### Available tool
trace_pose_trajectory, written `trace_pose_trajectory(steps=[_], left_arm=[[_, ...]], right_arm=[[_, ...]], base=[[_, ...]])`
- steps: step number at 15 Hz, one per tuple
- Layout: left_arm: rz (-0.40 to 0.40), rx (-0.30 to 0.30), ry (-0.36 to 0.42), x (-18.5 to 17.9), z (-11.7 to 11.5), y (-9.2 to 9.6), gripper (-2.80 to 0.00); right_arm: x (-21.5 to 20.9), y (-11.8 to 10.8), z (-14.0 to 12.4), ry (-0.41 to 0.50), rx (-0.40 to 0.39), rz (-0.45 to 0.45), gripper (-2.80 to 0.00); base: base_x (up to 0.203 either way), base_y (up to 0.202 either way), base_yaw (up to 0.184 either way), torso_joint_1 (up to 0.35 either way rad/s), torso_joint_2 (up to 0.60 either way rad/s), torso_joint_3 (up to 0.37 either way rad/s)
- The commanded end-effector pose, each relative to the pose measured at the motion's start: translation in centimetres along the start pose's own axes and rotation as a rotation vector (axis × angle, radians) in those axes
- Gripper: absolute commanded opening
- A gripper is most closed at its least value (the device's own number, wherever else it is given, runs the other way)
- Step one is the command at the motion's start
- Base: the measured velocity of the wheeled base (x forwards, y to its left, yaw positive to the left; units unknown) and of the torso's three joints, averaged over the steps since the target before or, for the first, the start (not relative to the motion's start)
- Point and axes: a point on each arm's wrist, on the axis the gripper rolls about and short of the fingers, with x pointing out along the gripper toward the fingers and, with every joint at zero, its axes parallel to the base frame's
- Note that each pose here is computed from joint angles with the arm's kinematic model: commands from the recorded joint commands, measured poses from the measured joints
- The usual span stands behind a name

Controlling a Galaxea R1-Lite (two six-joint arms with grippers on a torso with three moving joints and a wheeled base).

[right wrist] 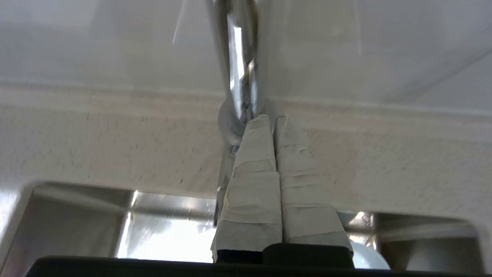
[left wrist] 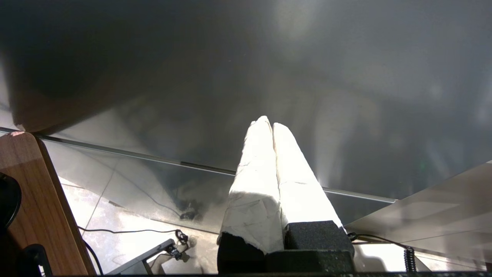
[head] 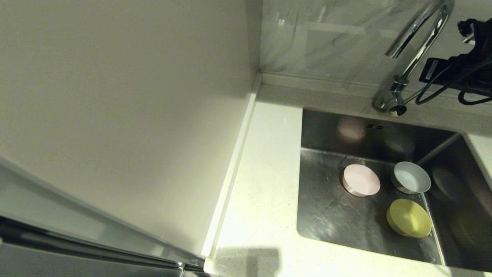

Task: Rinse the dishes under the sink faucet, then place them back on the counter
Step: Turn on the faucet

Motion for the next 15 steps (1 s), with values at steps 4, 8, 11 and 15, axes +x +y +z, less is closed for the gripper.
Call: trace_pose_trajectory(steps=[4,8,11,15], left_arm=[[0.0,-0.001,0.003,0.0,-0.1,0.0,-2.8],[0.0,-0.001,0.003,0.0,-0.1,0.0,-2.8],[0.0,-0.001,0.003,0.0,-0.1,0.0,-2.8],[0.0,-0.001,0.003,0.0,-0.1,0.0,-2.8]], right_arm=[[0.2,1.1,-1.0,0.031,-0.002,0.027,-2.8],[0.3,0.9,-1.9,0.061,-0.087,0.009,-2.8],[0.2,-0.5,-2.5,0.089,-0.186,-0.051,-2.8],[-0.1,-2.0,-2.5,0.105,-0.271,-0.103,-2.8]], base=[[0.0,0.0,0.0,0.0,0.0,0.0],[0.0,0.0,0.0,0.0,0.0,0.0],[0.0,0.0,0.0,0.0,0.0,0.0],[0.0,0.0,0.0,0.0,0.0,0.0]])
